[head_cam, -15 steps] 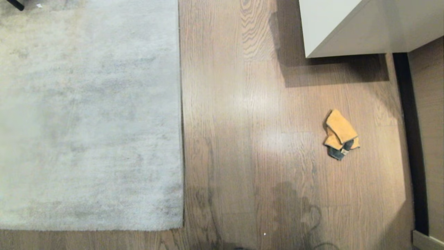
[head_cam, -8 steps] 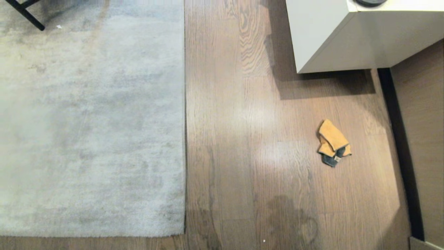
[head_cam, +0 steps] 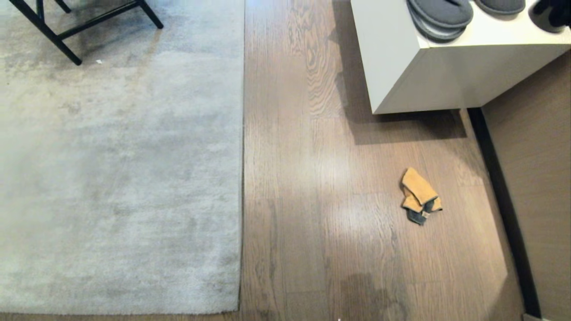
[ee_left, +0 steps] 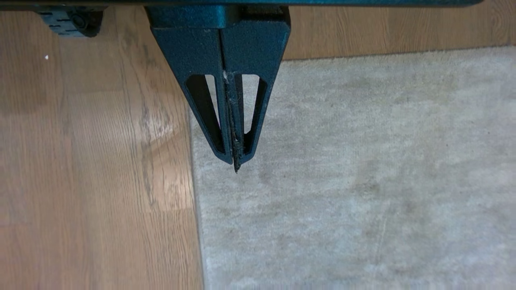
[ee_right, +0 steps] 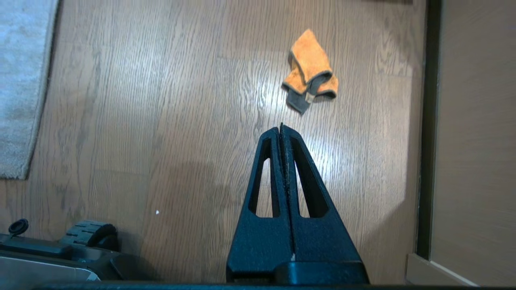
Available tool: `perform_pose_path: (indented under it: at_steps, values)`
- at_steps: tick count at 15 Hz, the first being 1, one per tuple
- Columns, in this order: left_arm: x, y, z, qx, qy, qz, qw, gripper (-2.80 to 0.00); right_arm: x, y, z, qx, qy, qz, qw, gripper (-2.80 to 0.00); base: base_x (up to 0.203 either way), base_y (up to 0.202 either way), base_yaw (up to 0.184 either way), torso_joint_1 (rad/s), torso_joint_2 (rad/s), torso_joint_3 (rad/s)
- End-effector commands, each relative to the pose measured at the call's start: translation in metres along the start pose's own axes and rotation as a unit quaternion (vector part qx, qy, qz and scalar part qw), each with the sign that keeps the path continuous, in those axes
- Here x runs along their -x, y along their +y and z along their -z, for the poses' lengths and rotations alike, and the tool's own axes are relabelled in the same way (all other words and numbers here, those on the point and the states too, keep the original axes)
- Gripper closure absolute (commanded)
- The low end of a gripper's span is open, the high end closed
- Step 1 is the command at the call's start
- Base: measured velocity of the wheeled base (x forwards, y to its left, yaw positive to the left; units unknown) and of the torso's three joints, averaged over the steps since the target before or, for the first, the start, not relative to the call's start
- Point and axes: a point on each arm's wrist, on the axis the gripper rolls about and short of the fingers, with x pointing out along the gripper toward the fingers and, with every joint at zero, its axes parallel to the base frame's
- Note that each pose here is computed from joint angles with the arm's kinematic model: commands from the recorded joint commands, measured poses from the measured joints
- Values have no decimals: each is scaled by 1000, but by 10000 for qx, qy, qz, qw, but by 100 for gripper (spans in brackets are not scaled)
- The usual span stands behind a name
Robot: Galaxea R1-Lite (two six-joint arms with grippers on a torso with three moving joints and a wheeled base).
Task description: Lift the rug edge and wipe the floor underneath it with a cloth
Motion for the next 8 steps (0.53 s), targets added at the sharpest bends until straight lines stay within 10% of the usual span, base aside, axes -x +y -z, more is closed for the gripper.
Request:
perform_pose_path:
  at_steps: [1,8]
  values:
    - [0,0,0,17,-3,-3,10000,0,0,0,0,5,4,-6,10000,0,0,0,0,-2,7,198]
    - [0,0,0,37,-9,5,10000,0,0,0,0,5,4,-6,10000,0,0,0,0,2,3,200]
